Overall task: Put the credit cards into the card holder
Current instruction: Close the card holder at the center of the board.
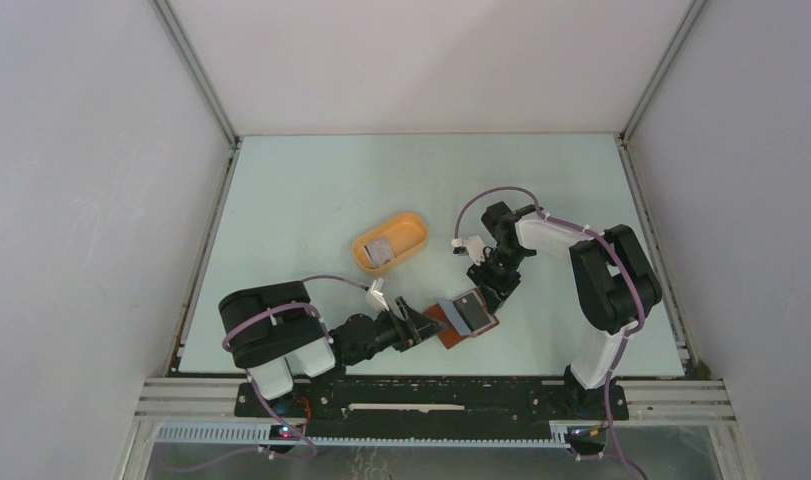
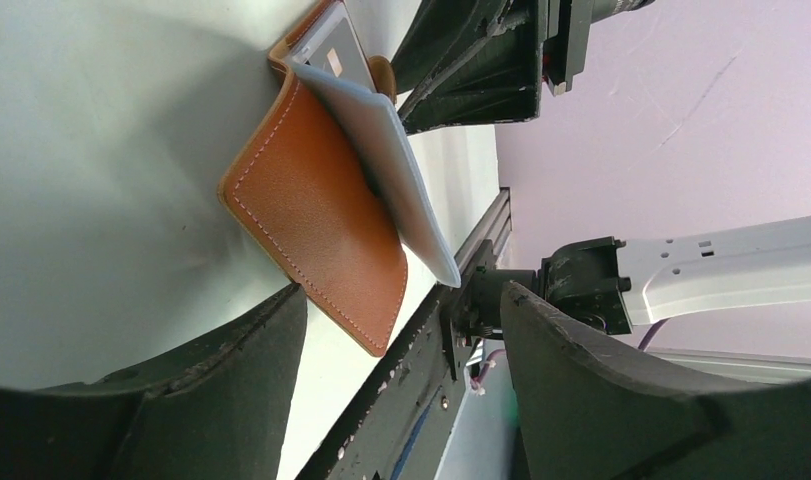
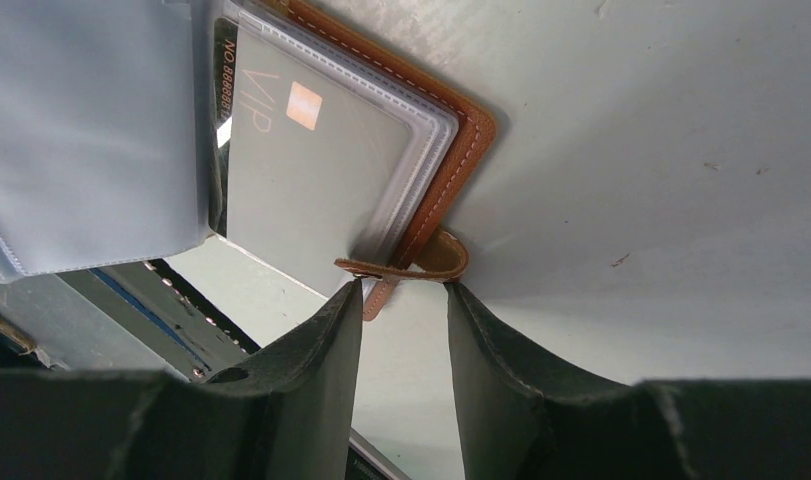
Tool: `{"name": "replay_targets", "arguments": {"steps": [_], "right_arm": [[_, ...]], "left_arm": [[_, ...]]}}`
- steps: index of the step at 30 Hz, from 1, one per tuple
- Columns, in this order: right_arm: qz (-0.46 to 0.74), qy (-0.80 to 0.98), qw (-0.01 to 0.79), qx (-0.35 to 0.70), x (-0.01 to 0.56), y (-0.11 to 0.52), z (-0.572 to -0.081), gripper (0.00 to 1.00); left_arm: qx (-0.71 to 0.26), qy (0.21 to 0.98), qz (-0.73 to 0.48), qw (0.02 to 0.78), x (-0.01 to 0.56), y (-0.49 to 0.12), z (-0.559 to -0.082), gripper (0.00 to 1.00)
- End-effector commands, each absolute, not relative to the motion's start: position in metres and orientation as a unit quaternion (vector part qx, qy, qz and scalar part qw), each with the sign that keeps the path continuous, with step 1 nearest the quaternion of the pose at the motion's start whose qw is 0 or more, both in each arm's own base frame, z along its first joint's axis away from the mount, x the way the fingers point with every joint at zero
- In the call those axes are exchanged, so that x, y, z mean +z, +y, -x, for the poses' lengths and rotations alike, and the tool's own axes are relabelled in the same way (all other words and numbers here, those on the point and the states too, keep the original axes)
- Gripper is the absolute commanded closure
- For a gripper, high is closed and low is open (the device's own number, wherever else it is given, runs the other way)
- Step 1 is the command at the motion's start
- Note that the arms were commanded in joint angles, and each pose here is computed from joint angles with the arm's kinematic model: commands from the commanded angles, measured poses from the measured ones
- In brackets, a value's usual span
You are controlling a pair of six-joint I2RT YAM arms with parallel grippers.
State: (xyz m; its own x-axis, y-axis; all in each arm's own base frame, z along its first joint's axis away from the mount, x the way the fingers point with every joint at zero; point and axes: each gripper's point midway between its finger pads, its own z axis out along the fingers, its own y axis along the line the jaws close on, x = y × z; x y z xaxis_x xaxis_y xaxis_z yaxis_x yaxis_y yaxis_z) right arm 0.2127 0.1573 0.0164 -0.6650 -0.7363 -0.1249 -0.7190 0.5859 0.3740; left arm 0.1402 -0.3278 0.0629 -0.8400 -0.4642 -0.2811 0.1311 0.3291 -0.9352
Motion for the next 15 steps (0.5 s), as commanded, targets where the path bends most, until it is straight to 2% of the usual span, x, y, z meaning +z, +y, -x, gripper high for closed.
{"name": "replay_targets", "arguments": {"steps": [1, 15], "right_arm": [[-0.407, -0.886, 0.031, -0.221, 0.011, 0.165, -0.207, 0.54], [-0.405, -0.885, 0.031, -0.227, 0.013, 0.166, -0.207, 0.55]], "left_arm": [[-0.607, 0.737, 0.093, 0.282, 0.093, -0.346, -0.149, 0.25], [-0.625, 0.721, 0.084, 0.288, 0.102, -0.358, -0.153, 0.24]]}}
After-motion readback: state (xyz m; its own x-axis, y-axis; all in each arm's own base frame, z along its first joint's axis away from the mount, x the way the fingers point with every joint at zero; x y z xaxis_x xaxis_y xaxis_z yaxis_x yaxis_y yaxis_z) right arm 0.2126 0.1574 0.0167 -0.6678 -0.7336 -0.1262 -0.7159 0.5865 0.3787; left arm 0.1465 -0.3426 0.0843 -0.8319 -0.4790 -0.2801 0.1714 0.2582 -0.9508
